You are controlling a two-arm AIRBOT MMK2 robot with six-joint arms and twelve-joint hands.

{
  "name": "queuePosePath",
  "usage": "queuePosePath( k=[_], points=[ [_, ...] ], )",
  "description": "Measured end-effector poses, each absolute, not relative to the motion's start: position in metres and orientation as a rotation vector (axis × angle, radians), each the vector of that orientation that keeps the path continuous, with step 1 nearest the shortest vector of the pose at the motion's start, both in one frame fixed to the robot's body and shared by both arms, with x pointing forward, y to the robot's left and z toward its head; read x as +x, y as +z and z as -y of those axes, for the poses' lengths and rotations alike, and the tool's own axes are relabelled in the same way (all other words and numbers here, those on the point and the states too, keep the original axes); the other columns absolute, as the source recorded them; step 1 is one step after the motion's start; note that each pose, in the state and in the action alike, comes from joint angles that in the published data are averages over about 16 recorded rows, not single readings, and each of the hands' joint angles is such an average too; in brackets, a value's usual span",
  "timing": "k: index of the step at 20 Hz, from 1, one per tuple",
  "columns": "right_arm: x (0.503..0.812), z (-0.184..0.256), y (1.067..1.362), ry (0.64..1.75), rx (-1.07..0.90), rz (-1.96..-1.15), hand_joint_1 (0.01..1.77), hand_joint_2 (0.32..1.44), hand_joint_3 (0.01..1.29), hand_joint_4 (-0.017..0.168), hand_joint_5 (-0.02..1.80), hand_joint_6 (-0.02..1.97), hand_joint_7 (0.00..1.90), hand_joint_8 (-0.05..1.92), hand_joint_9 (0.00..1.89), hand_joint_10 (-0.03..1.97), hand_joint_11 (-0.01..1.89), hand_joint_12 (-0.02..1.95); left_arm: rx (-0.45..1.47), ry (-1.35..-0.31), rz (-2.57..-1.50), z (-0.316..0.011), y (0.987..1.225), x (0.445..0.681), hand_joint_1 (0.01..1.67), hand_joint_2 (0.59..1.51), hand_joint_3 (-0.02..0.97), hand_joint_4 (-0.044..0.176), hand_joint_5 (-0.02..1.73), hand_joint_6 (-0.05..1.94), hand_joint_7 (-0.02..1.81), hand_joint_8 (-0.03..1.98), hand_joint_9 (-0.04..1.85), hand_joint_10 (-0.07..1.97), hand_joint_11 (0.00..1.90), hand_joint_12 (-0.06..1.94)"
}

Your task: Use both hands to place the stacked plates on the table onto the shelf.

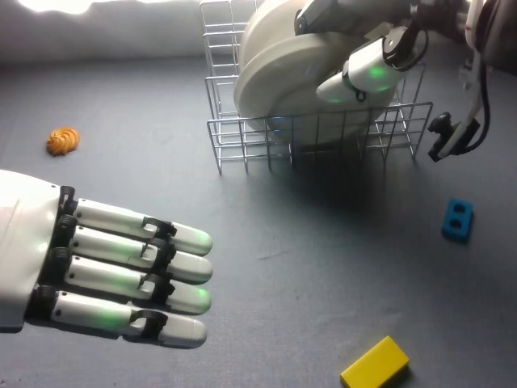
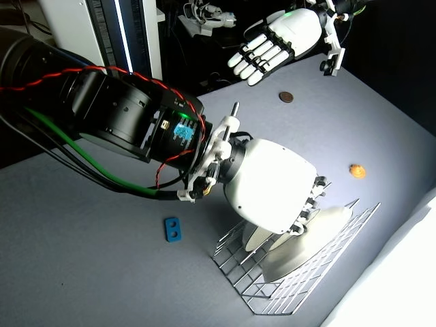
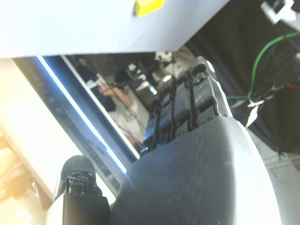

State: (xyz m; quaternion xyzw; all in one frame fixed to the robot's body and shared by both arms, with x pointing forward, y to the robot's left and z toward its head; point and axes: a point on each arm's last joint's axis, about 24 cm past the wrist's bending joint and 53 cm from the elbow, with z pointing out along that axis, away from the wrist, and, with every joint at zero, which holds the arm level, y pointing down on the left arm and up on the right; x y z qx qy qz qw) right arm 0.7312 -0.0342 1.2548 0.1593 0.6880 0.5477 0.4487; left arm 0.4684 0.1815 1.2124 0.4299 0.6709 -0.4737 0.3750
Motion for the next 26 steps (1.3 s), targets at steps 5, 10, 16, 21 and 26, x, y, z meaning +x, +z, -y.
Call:
queuePosePath(
  k=[5,10,16,21,26],
  points=[
    [0.732,0.034,1.247,1.339,0.385,-1.711,1.3,1.04,0.02,-0.007,0.77,0.97,0.91,0.87,0.86,0.93,0.72,1.25,1.104,-1.222,-1.714,-0.177,1.212,0.465,0.02,1.091,0.019,0.001,0.04,0.01,0.07,0.01,0.04,-0.06,0.02,0.02],
    [0.728,0.033,1.252,1.329,0.343,-1.696,1.23,1.06,0.02,-0.007,0.75,0.66,0.91,0.57,0.83,0.67,0.63,1.27,1.106,-1.228,-1.711,-0.175,1.212,0.464,0.02,1.092,0.019,0.001,0.04,0.01,0.07,0.01,0.05,-0.06,0.02,0.02],
    [0.718,0.03,1.274,1.334,0.275,-1.652,1.14,1.07,0.02,-0.006,0.74,0.26,0.89,0.18,0.79,0.39,0.49,1.3,1.102,-1.232,-1.705,-0.175,1.214,0.465,0.02,1.092,0.02,0.001,0.04,0.01,0.08,0.01,0.05,-0.06,0.02,0.02],
    [0.701,0.028,1.298,1.322,0.179,-1.595,1.11,1.06,0.01,-0.005,0.75,0.11,0.89,0.06,0.77,0.34,0.39,1.31,1.099,-1.235,-1.701,-0.174,1.215,0.465,0.02,1.092,0.02,0.001,0.04,0.01,0.08,0.01,0.05,-0.06,0.02,0.02],
    [0.67,0.022,1.313,1.3,0.063,-1.56,1.08,1.05,0.01,-0.003,0.75,0.08,0.87,0.04,0.75,0.32,0.34,1.32,1.096,-1.236,-1.698,-0.175,1.217,0.465,0.02,1.092,0.019,0.001,0.04,0.01,0.08,0.01,0.05,-0.06,0.02,0.02]
  ],
)
